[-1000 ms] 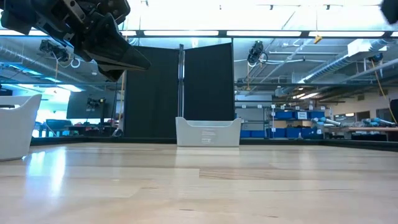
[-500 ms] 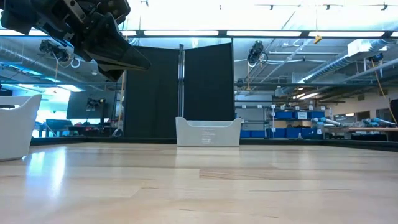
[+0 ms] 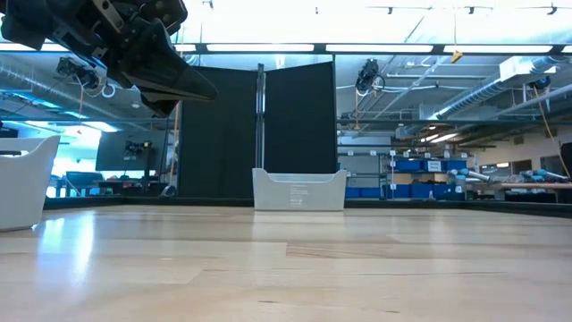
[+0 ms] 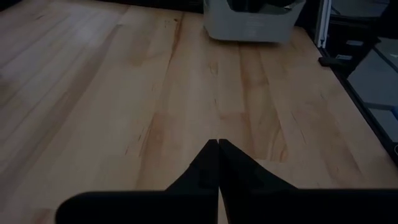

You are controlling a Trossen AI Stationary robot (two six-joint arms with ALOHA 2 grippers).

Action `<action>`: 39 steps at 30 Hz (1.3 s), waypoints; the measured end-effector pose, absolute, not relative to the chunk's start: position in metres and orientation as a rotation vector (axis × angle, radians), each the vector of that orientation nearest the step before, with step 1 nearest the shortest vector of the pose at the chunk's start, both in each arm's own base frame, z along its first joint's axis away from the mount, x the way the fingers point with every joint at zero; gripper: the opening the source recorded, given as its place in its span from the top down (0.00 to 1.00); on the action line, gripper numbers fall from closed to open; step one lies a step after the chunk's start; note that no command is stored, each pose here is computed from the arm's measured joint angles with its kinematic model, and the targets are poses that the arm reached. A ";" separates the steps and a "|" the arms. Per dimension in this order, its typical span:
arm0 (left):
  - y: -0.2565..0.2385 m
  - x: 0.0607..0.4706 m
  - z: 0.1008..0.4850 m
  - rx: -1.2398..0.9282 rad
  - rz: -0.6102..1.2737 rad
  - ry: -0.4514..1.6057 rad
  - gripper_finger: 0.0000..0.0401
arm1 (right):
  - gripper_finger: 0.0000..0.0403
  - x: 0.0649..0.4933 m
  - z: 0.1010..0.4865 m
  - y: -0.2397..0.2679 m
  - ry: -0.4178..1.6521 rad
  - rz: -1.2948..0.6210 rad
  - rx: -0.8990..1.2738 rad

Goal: Sort batteries
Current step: Put the silver battery into the bottom right gray bin, then return to Home Position

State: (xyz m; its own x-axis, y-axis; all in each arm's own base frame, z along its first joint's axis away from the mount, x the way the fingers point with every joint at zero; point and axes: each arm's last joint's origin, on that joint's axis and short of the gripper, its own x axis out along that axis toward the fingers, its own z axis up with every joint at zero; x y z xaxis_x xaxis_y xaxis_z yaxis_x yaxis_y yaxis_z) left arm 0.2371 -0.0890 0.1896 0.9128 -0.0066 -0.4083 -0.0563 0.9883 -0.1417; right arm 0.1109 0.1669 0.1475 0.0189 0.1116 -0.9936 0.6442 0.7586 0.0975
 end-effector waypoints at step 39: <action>-0.035 0.258 0.202 -0.030 -0.122 0.304 0.98 | 0.98 0.243 0.214 0.092 1.029 0.008 0.053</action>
State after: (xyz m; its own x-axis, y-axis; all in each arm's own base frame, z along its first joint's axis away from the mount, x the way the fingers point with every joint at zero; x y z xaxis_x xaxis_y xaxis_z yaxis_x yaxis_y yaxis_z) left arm 0.2576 -0.0350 0.2023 0.9469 -0.1244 -0.2965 0.1155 0.9922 -0.0475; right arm 0.2426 0.0920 0.2139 0.5160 0.0314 -0.8560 0.0182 0.9987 0.0476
